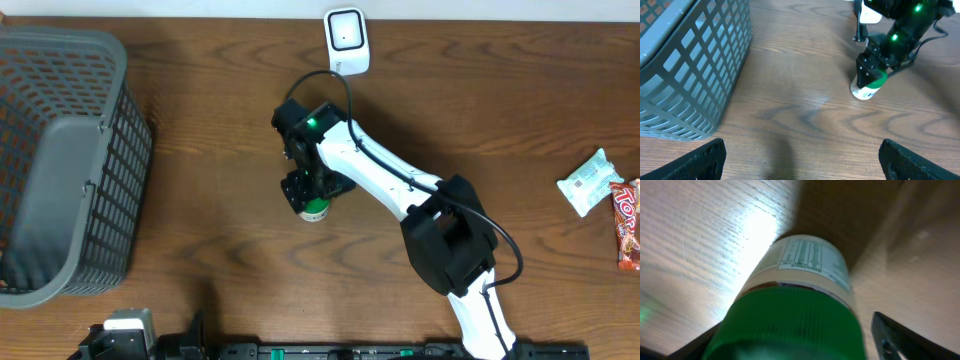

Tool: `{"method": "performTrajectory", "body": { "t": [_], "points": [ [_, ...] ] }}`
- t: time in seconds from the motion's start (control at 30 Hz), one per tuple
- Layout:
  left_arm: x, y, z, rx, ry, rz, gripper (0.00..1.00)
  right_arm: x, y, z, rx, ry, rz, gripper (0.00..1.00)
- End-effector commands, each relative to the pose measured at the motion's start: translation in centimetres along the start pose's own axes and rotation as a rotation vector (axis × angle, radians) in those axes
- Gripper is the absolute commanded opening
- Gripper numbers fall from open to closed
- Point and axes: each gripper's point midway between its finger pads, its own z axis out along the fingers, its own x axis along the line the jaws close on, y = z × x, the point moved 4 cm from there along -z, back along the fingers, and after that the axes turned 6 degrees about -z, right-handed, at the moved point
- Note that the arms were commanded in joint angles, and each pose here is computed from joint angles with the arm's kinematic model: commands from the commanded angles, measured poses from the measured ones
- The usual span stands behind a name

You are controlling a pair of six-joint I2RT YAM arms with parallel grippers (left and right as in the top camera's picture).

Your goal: Scan the item barcode

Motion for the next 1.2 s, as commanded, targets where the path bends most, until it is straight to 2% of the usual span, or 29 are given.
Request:
{"method": "performTrajectory", "body": {
  "t": [0.0, 0.07, 0.17, 0.3, 0.37, 0.8, 1.17],
  "points": [
    [-0.1, 0.0, -0.1, -0.008, -0.007, 0.015, 0.98, -1.1, 1.3, -1.9, -0.053, -0.097, -0.140, 0.93],
    [-0.1, 0.0, -0.1, -0.008, -0.007, 0.015, 0.98, -0.9, 1.3, -3.0, -0.062, -0.090, -0.057, 0.99],
    [-0.1, 0.0, -0.1, -0.008, -0.007, 0.015, 0.98, -0.5, 1.4, -4.5, -0.079, -0.081, 0.152, 0.99],
    [-0.1, 0.0, -0.1, -0.008, -0.007, 0.015, 0.98, -0.3, 0.2, -4.6, -0.029, -0.068, 0.459, 0.99],
    [-0.1, 0.0, -0.1, -0.008, -0.007, 0.015, 0.98, -0.5, -0.2, -4.0, -0.012, -0.075, 0.540, 0.99],
    [-0.1, 0.0, -0.1, -0.008, -0.007, 0.015, 0.98, 0.0, -0.3, -1.2, -0.008, -0.060, 0.702, 0.99],
    [-0.1, 0.0, -0.1, -0.008, -0.007, 0.015, 0.98, 0.4, -0.2, 1.2, -0.023, -0.053, 0.749, 0.99]
  ]
}}
